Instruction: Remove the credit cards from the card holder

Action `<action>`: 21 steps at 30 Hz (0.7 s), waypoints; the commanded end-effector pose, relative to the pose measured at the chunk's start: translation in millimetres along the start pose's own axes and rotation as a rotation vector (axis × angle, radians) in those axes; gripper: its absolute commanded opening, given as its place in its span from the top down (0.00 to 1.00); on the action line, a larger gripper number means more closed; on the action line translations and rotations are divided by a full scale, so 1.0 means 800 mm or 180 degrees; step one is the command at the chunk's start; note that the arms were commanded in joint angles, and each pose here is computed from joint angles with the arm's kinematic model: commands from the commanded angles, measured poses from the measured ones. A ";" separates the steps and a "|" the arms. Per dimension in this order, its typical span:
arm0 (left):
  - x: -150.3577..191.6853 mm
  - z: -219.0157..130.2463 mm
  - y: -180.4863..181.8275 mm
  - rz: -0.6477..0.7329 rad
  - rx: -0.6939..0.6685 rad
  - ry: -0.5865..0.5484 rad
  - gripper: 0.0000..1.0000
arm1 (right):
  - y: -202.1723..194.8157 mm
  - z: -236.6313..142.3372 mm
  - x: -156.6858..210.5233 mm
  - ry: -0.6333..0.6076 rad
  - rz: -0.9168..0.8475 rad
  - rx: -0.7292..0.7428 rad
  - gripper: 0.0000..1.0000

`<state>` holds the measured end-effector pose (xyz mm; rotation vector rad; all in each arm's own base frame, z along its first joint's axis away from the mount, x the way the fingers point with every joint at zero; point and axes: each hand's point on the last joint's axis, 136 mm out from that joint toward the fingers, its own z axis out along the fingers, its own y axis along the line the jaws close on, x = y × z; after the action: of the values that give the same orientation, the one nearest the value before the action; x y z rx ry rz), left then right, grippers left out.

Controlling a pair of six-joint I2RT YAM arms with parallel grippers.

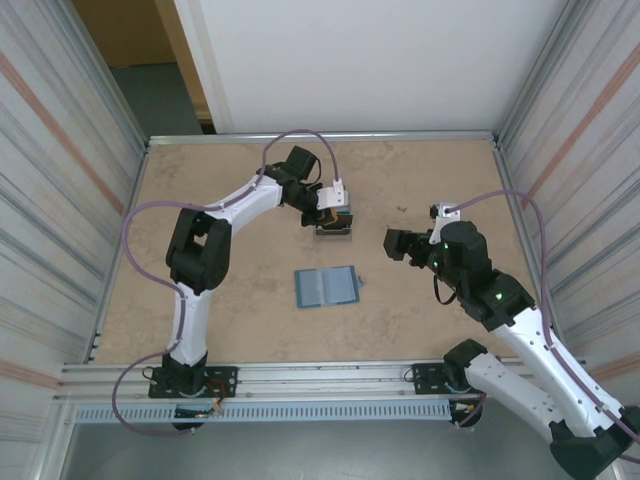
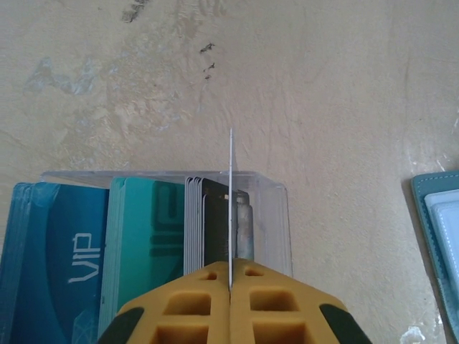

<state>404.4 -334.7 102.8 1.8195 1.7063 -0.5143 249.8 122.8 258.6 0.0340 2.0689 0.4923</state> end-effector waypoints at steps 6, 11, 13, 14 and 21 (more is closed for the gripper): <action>0.018 0.002 0.012 -0.0076 -0.0028 0.0117 1.00 | -0.006 -0.003 0.000 -0.0033 0.0118 0.0047 0.01; 0.021 0.003 0.009 -0.0128 -0.0015 0.0137 1.00 | -0.006 -0.002 0.001 -0.0031 0.0125 0.0044 0.01; 0.022 0.003 0.009 -0.0159 -0.0016 0.0150 1.00 | -0.006 -0.001 0.001 -0.0031 0.0124 0.0037 0.01; 0.024 0.004 0.009 -0.0188 -0.0019 0.0157 1.00 | -0.005 -0.001 0.001 -0.0026 0.0120 0.0030 0.01; 0.023 0.002 0.011 -0.0244 -0.0037 0.0164 0.84 | -0.004 0.002 0.003 0.0005 0.0098 0.0022 0.01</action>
<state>411.0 -325.8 94.9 1.7909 1.7751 -0.4938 249.8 121.4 256.5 0.0480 2.0720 0.4937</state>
